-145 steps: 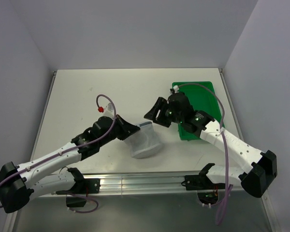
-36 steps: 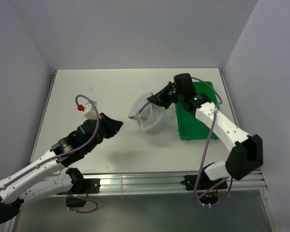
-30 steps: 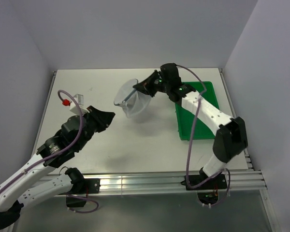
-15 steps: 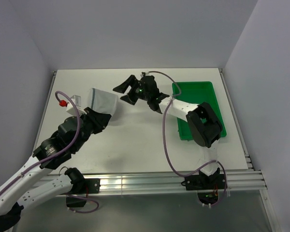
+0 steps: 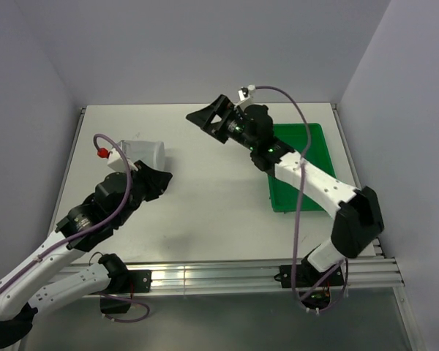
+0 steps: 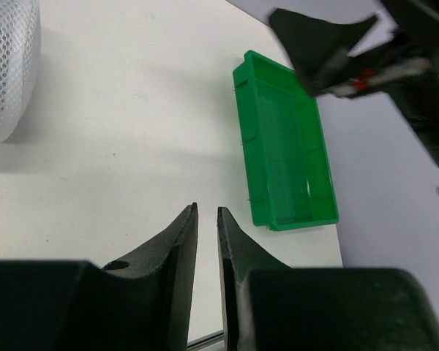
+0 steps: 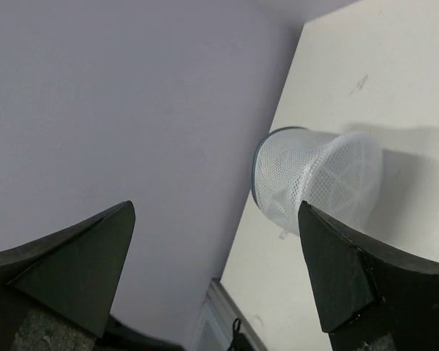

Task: Place the bra in the laundry bag and zip it closed

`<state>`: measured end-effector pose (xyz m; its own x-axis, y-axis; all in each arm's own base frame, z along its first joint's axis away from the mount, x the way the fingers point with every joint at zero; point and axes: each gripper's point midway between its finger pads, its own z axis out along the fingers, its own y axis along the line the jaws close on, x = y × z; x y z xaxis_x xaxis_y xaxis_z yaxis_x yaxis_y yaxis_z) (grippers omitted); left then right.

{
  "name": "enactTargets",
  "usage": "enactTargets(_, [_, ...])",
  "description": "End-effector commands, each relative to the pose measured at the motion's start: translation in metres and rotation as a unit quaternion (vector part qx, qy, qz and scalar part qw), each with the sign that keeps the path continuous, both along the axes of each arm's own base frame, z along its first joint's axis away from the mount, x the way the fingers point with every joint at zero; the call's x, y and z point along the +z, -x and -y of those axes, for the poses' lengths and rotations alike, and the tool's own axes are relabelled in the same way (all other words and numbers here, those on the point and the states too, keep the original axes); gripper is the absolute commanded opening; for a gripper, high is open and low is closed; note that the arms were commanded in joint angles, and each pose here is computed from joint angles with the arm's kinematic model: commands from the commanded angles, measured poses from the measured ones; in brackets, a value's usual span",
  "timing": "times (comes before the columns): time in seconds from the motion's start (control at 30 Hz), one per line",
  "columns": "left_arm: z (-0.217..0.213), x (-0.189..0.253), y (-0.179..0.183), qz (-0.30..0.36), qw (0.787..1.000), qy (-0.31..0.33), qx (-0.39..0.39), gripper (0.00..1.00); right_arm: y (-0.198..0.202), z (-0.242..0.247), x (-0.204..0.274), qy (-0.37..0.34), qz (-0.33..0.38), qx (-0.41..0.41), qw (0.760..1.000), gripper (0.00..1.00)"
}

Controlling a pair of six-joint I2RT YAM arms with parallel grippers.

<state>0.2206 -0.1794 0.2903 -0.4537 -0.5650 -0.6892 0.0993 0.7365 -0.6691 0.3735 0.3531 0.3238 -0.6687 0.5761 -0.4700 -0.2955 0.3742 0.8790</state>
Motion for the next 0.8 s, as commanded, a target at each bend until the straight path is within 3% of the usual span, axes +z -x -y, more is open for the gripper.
enactTargets(0.0, [0.002,0.03,-0.003,0.035,0.999,0.012,-0.007,0.24,0.01,0.037,-0.005,0.073,0.022,-0.048,0.996,1.0])
enactTargets(0.3, [0.011,0.032,-0.004,0.046,0.998,-0.015,-0.038,0.25,0.064,0.153,-0.011,0.194,0.065,-0.19,0.96,1.0])
enactTargets(0.53, [0.017,0.033,-0.006,0.052,0.997,-0.033,-0.056,0.23,0.113,0.226,0.001,0.196,0.103,-0.277,0.935,1.0])
enactTargets(0.77, [0.013,0.035,-0.004,0.058,0.996,-0.037,-0.053,0.24,0.13,0.247,-0.005,0.208,0.106,-0.293,0.927,1.0])
